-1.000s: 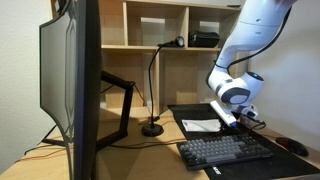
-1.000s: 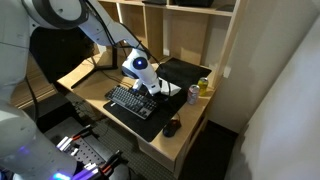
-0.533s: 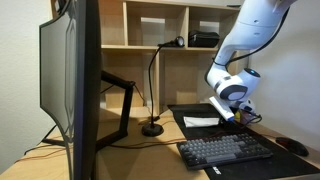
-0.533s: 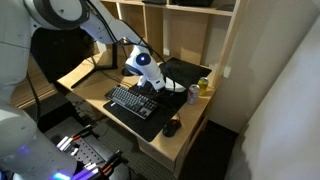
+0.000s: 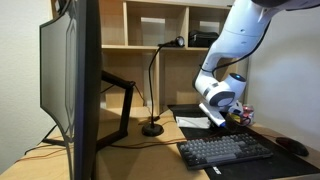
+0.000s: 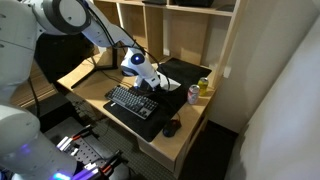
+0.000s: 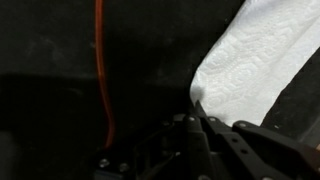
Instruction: Move the paper away from the computer
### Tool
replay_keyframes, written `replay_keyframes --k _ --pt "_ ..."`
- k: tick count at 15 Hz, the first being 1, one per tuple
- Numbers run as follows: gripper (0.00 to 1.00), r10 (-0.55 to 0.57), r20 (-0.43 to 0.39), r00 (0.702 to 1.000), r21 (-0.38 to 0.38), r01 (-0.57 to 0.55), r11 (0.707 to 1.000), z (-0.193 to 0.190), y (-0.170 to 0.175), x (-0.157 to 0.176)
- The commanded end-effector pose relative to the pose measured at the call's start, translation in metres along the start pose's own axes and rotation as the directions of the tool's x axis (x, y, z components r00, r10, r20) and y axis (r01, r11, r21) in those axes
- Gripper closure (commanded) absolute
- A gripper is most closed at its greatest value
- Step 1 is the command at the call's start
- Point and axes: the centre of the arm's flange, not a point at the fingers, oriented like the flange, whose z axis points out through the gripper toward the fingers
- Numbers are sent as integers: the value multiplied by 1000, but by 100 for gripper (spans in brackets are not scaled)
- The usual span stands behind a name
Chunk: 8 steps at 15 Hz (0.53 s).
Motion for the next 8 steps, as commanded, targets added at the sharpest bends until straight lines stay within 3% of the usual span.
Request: replay_keyframes --k 1,5,6,8 --pt "100 -68 -58 996 -54 65 996 12 25 7" --pt "100 -89 -80 993 -55 84 995 10 33 17" --pt "79 -84 -82 993 -59 79 995 10 35 19" --pt "68 -57 -61 997 -57 54 997 8 35 20"
